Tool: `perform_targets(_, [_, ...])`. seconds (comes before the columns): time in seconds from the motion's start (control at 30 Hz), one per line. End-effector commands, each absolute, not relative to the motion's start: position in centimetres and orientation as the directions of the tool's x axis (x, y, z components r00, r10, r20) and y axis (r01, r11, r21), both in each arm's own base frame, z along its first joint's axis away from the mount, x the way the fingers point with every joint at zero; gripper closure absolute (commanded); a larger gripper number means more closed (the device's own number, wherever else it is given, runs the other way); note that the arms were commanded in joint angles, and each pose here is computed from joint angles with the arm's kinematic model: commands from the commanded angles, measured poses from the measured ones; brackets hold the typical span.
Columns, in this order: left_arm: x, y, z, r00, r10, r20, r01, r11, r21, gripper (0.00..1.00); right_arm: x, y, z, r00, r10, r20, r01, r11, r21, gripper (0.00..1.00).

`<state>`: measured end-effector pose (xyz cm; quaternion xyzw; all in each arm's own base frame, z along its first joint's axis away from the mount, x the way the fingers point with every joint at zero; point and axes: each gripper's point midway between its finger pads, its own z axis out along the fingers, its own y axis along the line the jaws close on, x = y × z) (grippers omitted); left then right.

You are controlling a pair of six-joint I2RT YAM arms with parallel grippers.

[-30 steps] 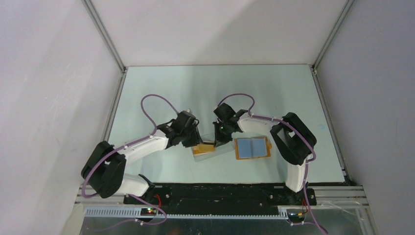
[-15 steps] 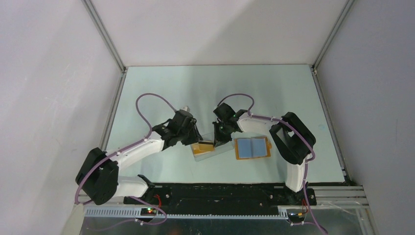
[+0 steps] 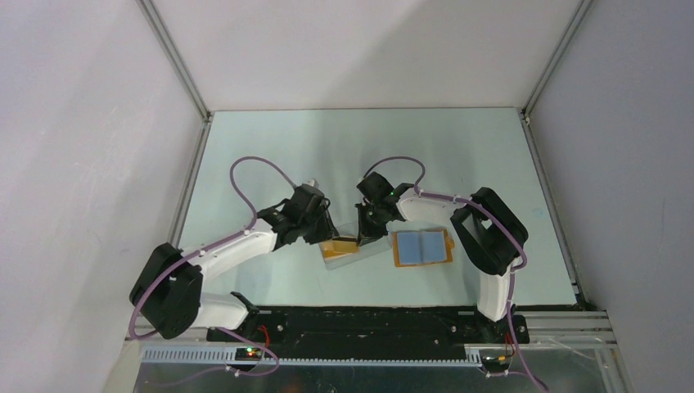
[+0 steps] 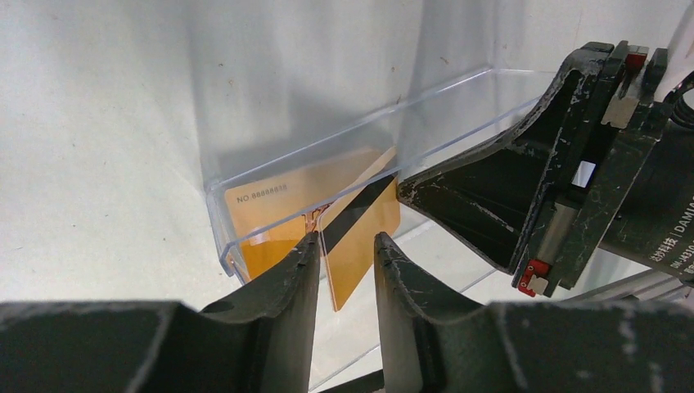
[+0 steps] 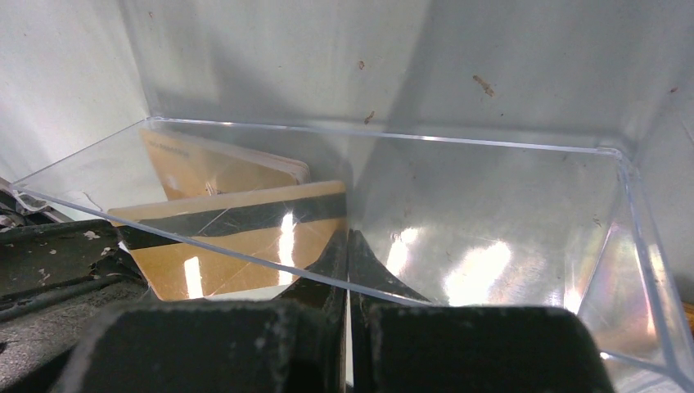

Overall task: Put the credit cards into the card holder
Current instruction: Pick up the credit card from the storage box.

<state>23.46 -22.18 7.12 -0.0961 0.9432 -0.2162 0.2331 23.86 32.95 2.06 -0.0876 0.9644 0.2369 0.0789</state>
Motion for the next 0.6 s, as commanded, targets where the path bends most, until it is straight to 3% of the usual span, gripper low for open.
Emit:
perform_targets(0.0, [23.9,-22.7,7.7,-0.866,-0.294,-0.405,-0.076,0.878,-0.473,0.65,22.8,31.6,-0.9,-0.98,-0.151,-0.128,-0.189,0.906,0.379,1.0])
perform_targets(0.57, [24.1,-23.4,9.6,-0.857,-0.298,-0.42,-0.046,0.857,-0.513,0.72,22.7,31.6,-0.9,-0.981,-0.152,-0.124,-0.189,0.905,0.381,1.0])
